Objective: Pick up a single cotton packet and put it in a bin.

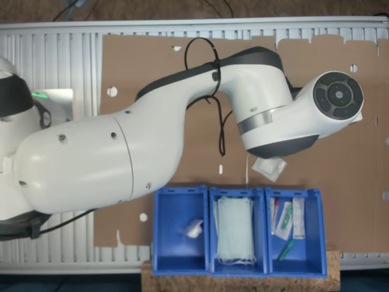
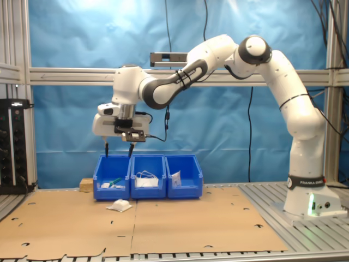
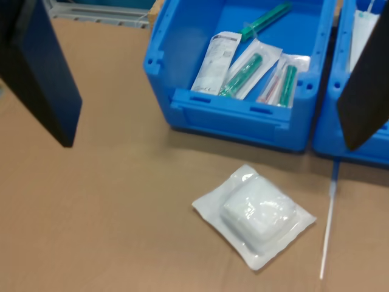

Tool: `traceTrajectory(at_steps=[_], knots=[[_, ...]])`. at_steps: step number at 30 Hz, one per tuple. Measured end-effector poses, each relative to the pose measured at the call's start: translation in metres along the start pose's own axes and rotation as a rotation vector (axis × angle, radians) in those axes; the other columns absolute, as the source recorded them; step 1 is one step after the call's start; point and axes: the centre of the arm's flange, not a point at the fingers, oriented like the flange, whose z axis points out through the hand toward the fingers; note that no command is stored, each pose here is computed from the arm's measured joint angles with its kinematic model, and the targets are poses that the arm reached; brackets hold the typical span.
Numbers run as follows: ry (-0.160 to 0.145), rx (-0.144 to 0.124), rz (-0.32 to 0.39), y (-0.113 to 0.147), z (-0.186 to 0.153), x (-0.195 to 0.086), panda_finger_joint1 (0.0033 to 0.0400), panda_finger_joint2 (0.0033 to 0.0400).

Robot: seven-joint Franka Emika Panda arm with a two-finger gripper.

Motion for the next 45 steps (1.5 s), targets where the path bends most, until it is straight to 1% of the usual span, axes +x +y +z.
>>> traceTrajectory(at_steps=[5, 10, 17, 22, 25, 31, 36, 45], knots=[[-0.012, 0.011, -0.008, 0.001, 0.019, 0.009, 0.0400, 0.0400], [-0.030, 0.028, -0.006, 0.002, 0.038, 0.008, 0.0400, 0.0400], [-0.073, 0.060, 0.013, 0.005, 0.072, -0.008, 0.0400, 0.0400], [-0.106, 0.074, 0.032, 0.009, 0.092, -0.024, 0.0400, 0.0400], [-0.120, 0.076, 0.041, 0.013, 0.102, -0.033, 0.0400, 0.0400], [-0.138, 0.068, 0.047, 0.021, 0.120, -0.042, 0.0400, 0.0400], [-0.146, 0.063, 0.047, 0.024, 0.135, -0.042, 0.0400, 0.0400], [-0.151, 0.073, 0.034, 0.021, 0.160, -0.035, 0.0400, 0.0400]])
